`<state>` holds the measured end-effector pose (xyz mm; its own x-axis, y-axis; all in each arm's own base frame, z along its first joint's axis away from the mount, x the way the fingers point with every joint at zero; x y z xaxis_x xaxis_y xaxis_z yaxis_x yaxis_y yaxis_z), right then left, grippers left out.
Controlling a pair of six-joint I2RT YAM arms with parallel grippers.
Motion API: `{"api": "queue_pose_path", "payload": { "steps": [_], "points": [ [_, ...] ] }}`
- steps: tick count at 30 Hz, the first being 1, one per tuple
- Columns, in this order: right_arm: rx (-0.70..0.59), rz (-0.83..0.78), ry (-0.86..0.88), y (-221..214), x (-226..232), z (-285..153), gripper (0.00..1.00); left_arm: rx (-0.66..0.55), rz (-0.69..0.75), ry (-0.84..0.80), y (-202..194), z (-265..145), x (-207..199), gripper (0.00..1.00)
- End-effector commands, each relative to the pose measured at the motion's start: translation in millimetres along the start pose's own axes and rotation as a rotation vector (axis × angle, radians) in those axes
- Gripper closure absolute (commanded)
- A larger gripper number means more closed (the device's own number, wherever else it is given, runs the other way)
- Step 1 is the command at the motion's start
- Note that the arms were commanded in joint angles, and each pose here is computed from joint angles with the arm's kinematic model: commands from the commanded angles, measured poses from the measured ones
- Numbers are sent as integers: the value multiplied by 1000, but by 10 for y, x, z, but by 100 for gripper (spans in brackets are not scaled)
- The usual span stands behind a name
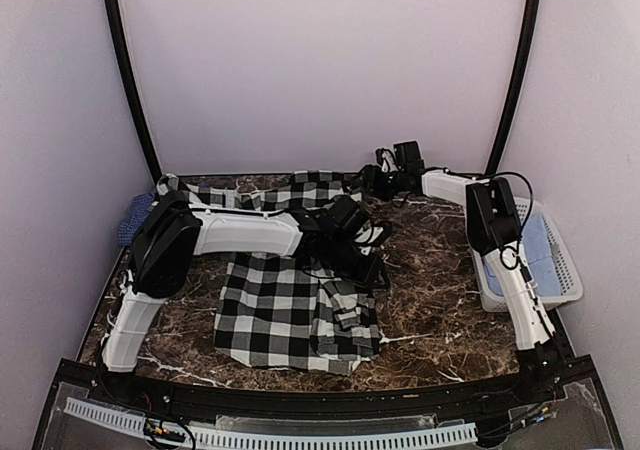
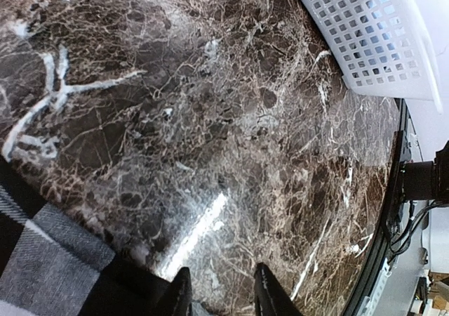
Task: Fold and stack the long sleeve shirts
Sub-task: Smooth out the 1/3-folded shirt at the center of the board, then move the 1/3-folded shirt to the center of the board.
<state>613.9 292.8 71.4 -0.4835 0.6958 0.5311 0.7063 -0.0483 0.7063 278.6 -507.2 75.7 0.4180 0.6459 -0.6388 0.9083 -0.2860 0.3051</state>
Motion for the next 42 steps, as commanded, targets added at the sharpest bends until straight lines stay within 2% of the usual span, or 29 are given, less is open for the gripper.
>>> {"api": "queue_pose_path", "payload": {
  "steps": [1,4,5,6,7,10,11,14,21,26,31,37,42],
  "points": [
    [-30,-56,-1,364,334,-394,19,-165,-24,-11,440,-841,-323,70],
    [-30,-63,20,380,548,-538,2,-247,-80,14,559,-1256,-148,70],
    [-26,-62,29,355,619,-581,1,-253,-112,43,541,-1308,41,71],
    [-29,-62,39,337,695,-626,1,-296,-123,42,587,-1481,31,71],
    [-29,-61,50,304,783,-672,1,-299,-160,74,555,-1529,244,71],
    [-23,-49,114,140,1042,-759,1,-366,-231,97,556,-1875,472,71],
    [-36,-58,141,137,1159,-799,1,-369,-275,126,508,-1918,676,71],
    [-7,-41,216,-138,1433,-777,1,-398,-330,153,413,-2126,928,71],
    [61,-24,311,-652,1888,-506,1,-351,-450,318,-100,-2110,1636,71],
    [88,15,290,-902,1735,-283,1,-285,-493,379,-464,-1959,1899,71],
    [122,53,259,-1148,1538,-155,1,-246,-530,395,-657,-1831,2040,71],
    [134,91,169,-1340,1229,-186,1,-187,-534,381,-803,-1605,1988,71],
    [108,131,60,-1394,858,-466,1,-139,-509,375,-903,-1400,1797,71]
  ]
}}
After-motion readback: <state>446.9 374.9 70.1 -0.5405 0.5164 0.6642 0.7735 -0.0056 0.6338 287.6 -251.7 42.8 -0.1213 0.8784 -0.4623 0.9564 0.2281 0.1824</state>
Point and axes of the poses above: each gripper's point midway between its finger pads, its own z axis out along the fingers, its own x axis along the line the jaws close on, y = z × x, the point moved 2 cm from there along -z, back along the fingers, and after that the axes turned 14 degrees about -z, right-handed, at the moved point
